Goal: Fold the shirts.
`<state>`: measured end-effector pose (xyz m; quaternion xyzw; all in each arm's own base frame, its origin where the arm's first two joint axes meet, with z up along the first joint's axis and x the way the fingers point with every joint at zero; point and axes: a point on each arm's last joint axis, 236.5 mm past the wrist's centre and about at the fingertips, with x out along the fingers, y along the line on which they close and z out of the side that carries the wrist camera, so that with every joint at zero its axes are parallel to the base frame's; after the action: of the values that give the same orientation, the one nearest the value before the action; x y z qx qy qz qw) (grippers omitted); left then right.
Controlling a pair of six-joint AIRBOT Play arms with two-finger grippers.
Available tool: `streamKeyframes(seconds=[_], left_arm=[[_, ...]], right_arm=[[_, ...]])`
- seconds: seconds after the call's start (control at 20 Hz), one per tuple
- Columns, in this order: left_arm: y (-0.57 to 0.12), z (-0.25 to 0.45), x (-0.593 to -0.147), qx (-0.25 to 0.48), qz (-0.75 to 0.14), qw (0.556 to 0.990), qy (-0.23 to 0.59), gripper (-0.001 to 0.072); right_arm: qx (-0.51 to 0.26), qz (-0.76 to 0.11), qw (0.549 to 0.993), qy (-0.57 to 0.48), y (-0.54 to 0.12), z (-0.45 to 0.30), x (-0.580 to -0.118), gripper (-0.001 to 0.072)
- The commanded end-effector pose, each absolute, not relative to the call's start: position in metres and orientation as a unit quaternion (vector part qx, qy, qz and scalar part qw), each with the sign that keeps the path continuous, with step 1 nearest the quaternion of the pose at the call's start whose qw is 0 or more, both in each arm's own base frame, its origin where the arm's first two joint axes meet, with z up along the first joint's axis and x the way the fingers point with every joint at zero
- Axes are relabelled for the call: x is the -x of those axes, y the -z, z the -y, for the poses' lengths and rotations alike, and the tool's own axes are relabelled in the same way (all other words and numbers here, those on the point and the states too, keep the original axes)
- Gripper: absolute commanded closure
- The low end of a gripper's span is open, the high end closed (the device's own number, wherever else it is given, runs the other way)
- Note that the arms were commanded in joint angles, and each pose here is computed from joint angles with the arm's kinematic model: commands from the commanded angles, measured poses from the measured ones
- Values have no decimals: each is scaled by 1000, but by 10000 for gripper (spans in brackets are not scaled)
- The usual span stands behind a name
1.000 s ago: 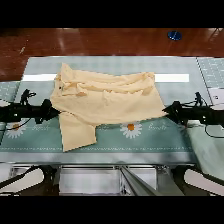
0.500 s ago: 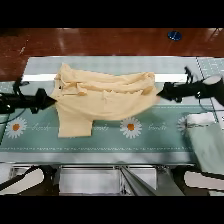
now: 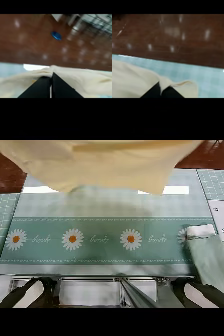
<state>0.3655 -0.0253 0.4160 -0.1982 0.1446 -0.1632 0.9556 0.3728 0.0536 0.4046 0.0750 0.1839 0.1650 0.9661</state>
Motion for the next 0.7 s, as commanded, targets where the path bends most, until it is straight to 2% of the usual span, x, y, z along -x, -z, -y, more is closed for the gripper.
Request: streamKeyframes(seconds=[0.0,0.2,0.35,0.5,0.65], left_arm=[[-499,7,-285,80,-48,994,55,693],[-516,0,-196,22,-4,999,-31,693],[-513,6,-150,-4,14,1000,-18,693],[-483,-1,-144,-11,-30,999,-9,693],[-440,-18,-172,4,-105,994,-39,693]], right_arm=[[-10,-94,988,-124,-475,-49,-282,690],[19,-66,995,-71,-488,-39,-199,689],[19,-83,995,-57,-478,-37,-169,689],[9,-134,989,-60,-453,-38,-165,689],[-10,-193,979,-71,-417,-39,-186,689]])
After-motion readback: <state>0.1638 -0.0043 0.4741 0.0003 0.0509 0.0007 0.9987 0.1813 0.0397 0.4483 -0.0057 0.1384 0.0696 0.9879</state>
